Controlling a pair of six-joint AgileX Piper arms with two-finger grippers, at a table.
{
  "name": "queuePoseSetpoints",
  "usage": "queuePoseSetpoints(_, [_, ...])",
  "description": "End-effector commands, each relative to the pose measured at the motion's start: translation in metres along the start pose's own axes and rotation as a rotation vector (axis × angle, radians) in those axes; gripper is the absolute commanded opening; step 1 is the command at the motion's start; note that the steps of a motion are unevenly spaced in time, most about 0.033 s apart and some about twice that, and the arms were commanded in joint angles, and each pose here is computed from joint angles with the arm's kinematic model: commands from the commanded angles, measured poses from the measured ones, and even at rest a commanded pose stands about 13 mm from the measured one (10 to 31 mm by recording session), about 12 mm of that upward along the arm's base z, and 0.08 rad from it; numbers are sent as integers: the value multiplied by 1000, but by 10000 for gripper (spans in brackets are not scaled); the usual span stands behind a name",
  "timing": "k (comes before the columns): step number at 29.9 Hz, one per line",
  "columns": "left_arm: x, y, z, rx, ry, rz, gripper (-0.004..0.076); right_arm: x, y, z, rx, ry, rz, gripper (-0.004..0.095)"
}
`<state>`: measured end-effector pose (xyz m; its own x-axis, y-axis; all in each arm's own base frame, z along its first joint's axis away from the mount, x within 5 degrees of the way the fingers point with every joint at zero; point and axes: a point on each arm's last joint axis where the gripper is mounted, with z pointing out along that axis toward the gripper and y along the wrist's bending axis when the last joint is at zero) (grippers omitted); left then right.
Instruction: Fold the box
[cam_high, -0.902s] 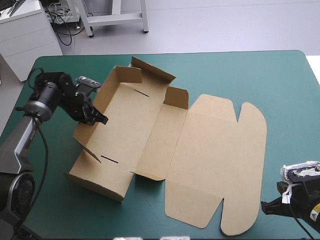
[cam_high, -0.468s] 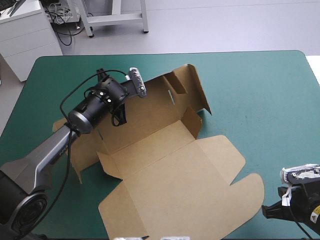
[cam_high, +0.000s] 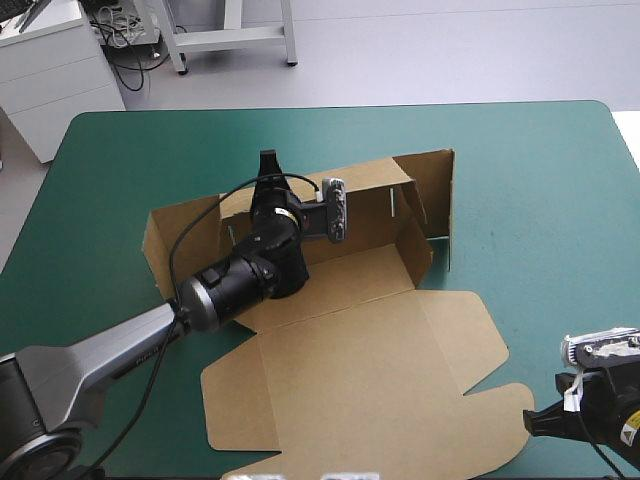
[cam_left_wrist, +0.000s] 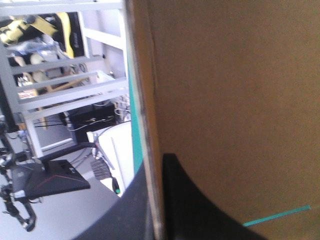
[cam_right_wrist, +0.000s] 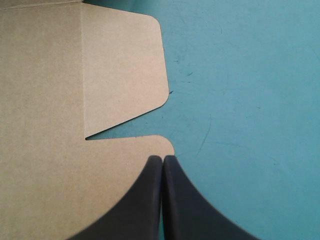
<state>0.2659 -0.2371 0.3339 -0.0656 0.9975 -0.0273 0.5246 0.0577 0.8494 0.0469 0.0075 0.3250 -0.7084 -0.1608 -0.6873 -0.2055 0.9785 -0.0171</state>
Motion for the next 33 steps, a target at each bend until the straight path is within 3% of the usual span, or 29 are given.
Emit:
queuePoseSetpoints(1, [-4,5,-30,-166,-114,0,-32,-10,0,-4,2,-74,0,-23])
queuePoseSetpoints(9, [0,-15,-46,-392,-233,20,-32,-11,0,-4,0,-78,11,-23])
queuePoseSetpoints(18, [-4,-40,-27,-360,-219,70,-32,-12,5,-4,-59,-95,36,-23])
queuePoseSetpoints(26, [-7,-47,-14,-403,-146,-26,-32,-12,6,-4,-70,-94,41,-18])
queuePoseSetpoints(29, [-5,-44,-15,-432,-127,-23,-32,-12,7,-4,-75,-94,43,43])
queuePoseSetpoints(33, [-4,-43,-15,-448,-114,-37,-32,-13,6,-4,-70,-96,33,224])
